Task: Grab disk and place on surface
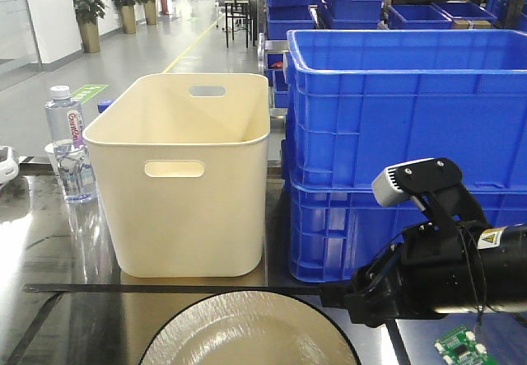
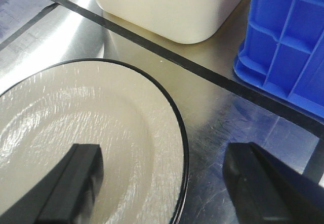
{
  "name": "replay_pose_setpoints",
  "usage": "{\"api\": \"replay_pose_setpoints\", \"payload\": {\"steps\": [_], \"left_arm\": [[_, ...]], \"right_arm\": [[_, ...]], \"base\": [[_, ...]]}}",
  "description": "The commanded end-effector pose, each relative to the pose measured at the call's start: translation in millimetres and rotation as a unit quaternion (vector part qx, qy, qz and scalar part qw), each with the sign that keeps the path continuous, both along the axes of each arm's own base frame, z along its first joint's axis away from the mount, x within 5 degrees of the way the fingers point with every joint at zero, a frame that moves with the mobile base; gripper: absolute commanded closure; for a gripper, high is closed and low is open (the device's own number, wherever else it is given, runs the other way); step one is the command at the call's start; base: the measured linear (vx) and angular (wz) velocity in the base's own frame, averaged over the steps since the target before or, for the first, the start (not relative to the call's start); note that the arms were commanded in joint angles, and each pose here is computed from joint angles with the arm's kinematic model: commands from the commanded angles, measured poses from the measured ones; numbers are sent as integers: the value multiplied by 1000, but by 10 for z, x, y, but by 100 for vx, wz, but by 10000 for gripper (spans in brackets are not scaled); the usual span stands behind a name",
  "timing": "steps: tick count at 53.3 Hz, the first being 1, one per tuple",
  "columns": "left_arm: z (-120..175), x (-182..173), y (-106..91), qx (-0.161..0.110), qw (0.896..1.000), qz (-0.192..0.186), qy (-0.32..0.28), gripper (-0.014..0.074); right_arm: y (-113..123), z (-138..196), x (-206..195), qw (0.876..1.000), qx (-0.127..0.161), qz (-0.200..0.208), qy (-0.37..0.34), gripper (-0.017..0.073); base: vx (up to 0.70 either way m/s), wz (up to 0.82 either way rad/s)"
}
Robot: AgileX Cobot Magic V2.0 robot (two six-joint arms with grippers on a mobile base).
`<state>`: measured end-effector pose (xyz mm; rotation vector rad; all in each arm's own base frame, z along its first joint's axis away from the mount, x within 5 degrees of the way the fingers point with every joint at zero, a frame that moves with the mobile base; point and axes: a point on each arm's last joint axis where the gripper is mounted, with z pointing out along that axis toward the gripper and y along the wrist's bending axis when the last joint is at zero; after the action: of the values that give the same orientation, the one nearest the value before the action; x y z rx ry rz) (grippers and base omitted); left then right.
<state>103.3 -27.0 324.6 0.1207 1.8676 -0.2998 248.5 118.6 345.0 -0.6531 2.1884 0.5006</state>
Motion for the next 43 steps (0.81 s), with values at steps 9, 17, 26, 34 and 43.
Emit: {"api": "replay_pose_setpoints", "payload": {"steps": [9,17,26,34,43], "left_arm": [[-262,-470,175,42,989,50,-129,588],[-616,-675,224,30,979,69,-188,603],[-1007,-496,231,13,978,98,-184,603],[-1082,-478,253,12,968,119,-220,602],[-1077,-480,253,8,967,119,-226,602]], "right_arm": [[-22,225,-8,998,25,-15,-50,8],[-22,225,-8,998,25,-15,-50,8],[-16,219,-14,999,25,-13,-46,8],[-16,204,-15,999,21,-10,-40,8],[-12,204,-17,999,22,-9,-39,8]], "base": [[0,0],[0,1],[0,1],[0,0],[0,0]]}}
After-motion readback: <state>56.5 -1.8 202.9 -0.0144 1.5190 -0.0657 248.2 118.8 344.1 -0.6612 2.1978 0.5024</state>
